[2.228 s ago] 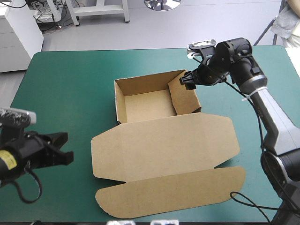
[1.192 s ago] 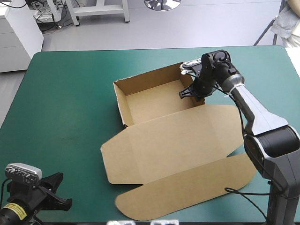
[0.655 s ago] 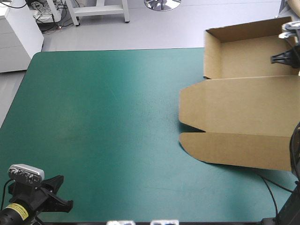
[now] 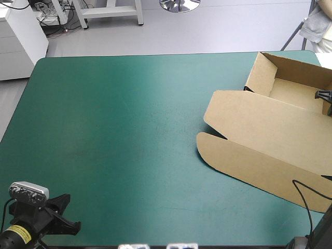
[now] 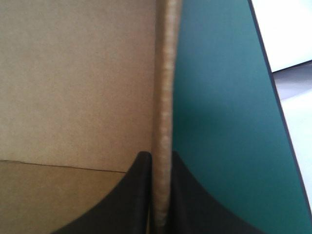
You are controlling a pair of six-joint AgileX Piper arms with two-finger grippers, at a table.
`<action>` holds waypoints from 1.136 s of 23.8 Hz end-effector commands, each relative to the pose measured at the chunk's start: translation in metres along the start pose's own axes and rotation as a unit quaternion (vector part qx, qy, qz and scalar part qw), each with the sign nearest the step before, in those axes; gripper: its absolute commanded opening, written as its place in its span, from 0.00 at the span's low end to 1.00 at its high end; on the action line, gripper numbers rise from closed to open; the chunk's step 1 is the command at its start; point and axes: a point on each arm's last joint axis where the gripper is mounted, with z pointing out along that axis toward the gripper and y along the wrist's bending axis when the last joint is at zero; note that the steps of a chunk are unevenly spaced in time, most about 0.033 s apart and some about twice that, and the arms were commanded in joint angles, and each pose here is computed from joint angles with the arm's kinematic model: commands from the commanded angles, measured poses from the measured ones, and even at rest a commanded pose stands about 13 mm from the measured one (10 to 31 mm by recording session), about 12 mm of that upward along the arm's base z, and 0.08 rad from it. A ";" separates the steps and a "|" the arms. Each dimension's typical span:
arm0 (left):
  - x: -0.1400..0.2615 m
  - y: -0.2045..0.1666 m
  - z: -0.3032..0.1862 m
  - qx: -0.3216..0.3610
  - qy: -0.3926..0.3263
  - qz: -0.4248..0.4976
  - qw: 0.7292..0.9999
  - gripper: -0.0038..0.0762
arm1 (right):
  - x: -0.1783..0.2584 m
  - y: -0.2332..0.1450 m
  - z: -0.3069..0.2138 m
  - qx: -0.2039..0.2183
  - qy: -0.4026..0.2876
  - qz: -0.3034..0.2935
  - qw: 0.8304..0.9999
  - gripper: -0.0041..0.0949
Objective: Fold the box
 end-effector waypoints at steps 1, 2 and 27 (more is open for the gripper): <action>-0.011 0.000 -0.004 0.003 -0.038 0.002 0.999 0.04 | 0.001 0.002 -0.041 -0.007 -0.040 -0.001 0.999 0.28; -0.011 0.000 -0.004 0.003 -0.037 0.002 0.999 0.04 | 0.001 0.002 -0.043 -0.009 -0.042 0.000 0.999 0.35; -0.015 -0.004 -0.004 0.022 -0.058 -0.009 0.998 0.04 | 0.126 0.207 -0.276 -0.218 -0.281 -0.295 0.887 0.03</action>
